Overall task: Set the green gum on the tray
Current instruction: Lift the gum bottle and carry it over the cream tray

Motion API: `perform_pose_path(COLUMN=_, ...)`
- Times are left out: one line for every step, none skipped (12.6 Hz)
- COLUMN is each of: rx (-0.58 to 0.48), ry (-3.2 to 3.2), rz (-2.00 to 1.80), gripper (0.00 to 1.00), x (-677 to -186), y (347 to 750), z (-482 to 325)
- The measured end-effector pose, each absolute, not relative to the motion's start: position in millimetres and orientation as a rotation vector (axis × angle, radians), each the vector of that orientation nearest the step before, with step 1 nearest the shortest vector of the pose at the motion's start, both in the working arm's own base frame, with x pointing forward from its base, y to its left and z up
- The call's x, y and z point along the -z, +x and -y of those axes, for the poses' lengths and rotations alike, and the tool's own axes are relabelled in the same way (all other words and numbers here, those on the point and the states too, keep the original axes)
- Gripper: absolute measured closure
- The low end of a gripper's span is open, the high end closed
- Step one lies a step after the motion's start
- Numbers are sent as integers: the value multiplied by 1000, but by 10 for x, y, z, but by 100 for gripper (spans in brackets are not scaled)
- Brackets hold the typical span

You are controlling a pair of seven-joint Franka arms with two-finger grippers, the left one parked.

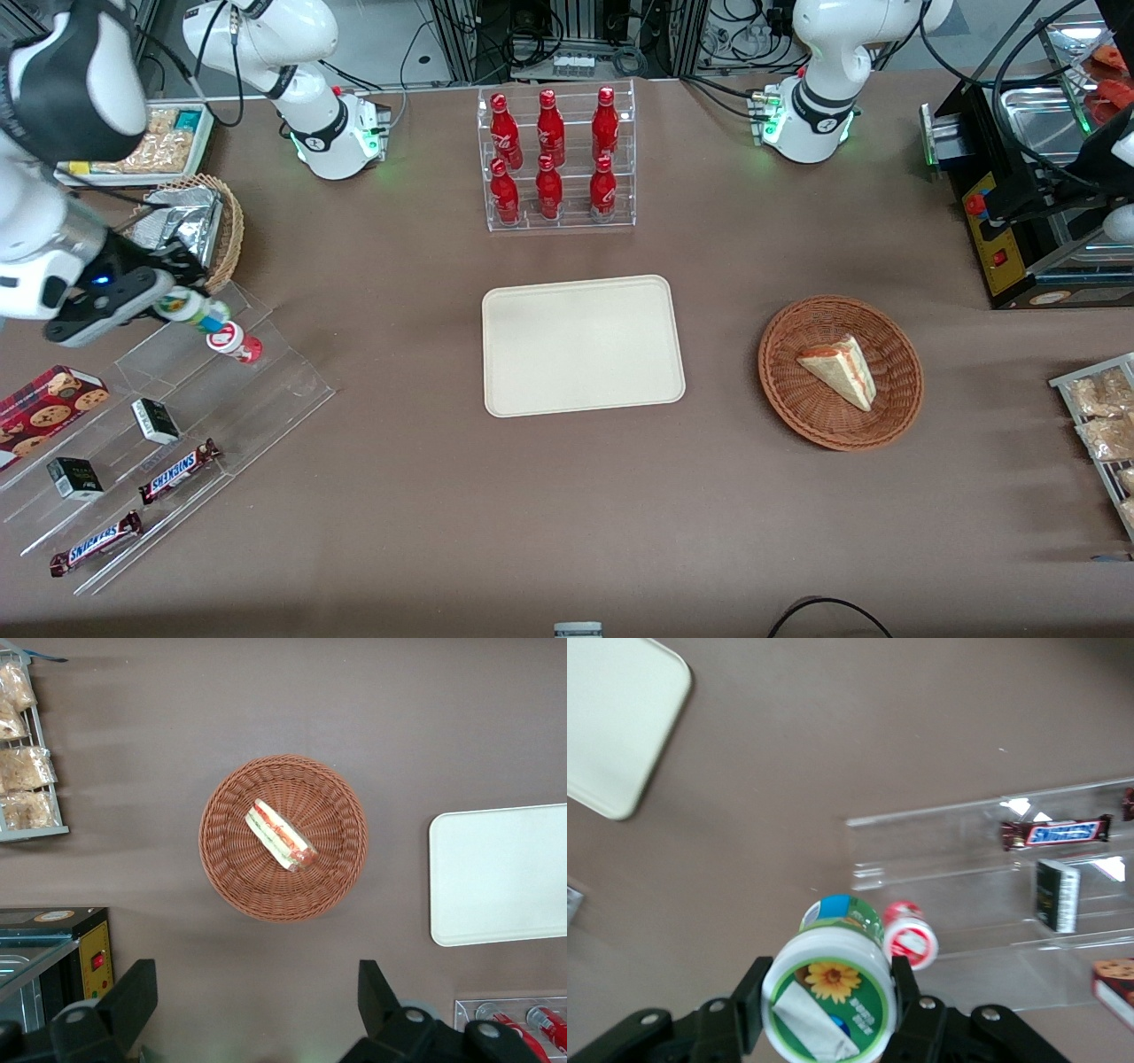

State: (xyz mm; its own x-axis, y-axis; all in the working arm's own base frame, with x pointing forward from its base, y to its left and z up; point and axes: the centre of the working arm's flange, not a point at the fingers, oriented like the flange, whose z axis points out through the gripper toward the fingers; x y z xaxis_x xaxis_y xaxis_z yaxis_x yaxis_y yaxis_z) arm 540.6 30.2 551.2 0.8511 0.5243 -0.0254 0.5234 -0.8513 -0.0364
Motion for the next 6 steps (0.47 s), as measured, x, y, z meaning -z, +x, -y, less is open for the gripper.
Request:
perform_pose_path(rx=-64, ry=-3009, rz=804, gripper=41, x=-5554, y=5408, z=-576)
perform_pose_path(rx=-74, ry=-3024, rz=759, gripper=41, x=-5580, y=5412, z=-845)
perform_pose_path(rx=-84, ry=-3040, rz=711, gripper=41, x=-5588, y=5418, z=-1111)
perform_pose_path(rx=-93, ry=-3055, rz=662, gripper=41, x=-5568, y=5425, z=-1366)
perform_pose_path(rx=-108, ry=-3070, rz=616, gripper=41, x=-5511, y=5431, z=-1602)
perform_pose_path(rx=-128, ry=-3086, rz=565, gripper=41, x=-5427, y=5434, z=-1818)
